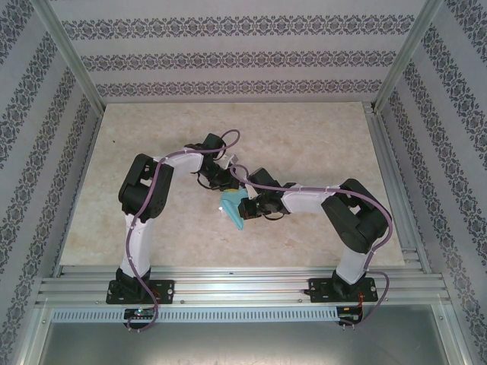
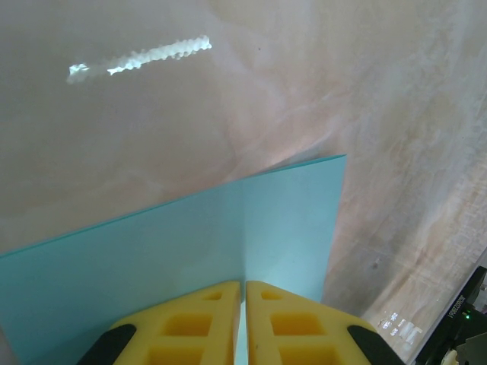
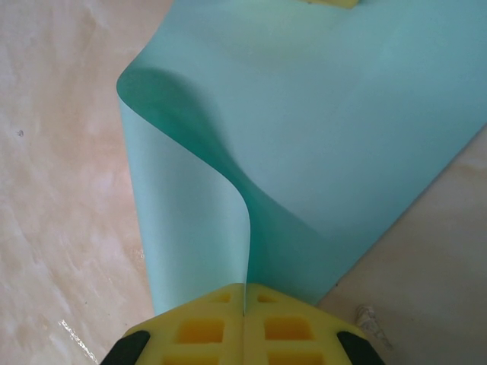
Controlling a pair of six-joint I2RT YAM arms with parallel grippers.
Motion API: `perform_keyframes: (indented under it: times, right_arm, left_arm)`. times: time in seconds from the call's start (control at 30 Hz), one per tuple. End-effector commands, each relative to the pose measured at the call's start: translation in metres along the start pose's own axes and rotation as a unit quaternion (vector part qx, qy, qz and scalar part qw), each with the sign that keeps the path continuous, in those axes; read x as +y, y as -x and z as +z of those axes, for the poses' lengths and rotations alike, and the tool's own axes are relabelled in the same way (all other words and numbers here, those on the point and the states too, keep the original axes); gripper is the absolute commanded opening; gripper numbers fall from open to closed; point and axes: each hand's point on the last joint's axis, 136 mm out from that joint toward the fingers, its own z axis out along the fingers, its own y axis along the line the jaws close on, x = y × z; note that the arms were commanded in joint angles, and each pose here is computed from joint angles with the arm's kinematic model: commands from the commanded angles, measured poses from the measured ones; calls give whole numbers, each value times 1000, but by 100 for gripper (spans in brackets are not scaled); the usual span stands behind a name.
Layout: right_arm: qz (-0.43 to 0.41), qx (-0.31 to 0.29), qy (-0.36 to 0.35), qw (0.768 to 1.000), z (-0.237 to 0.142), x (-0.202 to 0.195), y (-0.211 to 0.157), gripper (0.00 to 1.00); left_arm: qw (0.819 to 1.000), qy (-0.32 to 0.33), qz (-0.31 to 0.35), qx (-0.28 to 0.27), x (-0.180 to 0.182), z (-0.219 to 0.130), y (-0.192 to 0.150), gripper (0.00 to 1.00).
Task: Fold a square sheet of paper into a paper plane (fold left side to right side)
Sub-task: Third fold the triangle at the center of the table.
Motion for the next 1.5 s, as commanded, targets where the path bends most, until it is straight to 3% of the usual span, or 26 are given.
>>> perform_keyframes:
  times: [0.0,0.37,1.47]
  right_arm:
    - [-7,-13,0,1000,-3,6,7,0]
    - [-7,-21,2,1000,-13,9,7,0]
    - [4,6,-13,1000,6,-4,-2,0]
  left_arm:
    - [999,43,-9,32,23,22,-16,11]
    - [998,47,-9,32,25,23,-16,11]
    - [998,49,-7,35,25,25,-19,10]
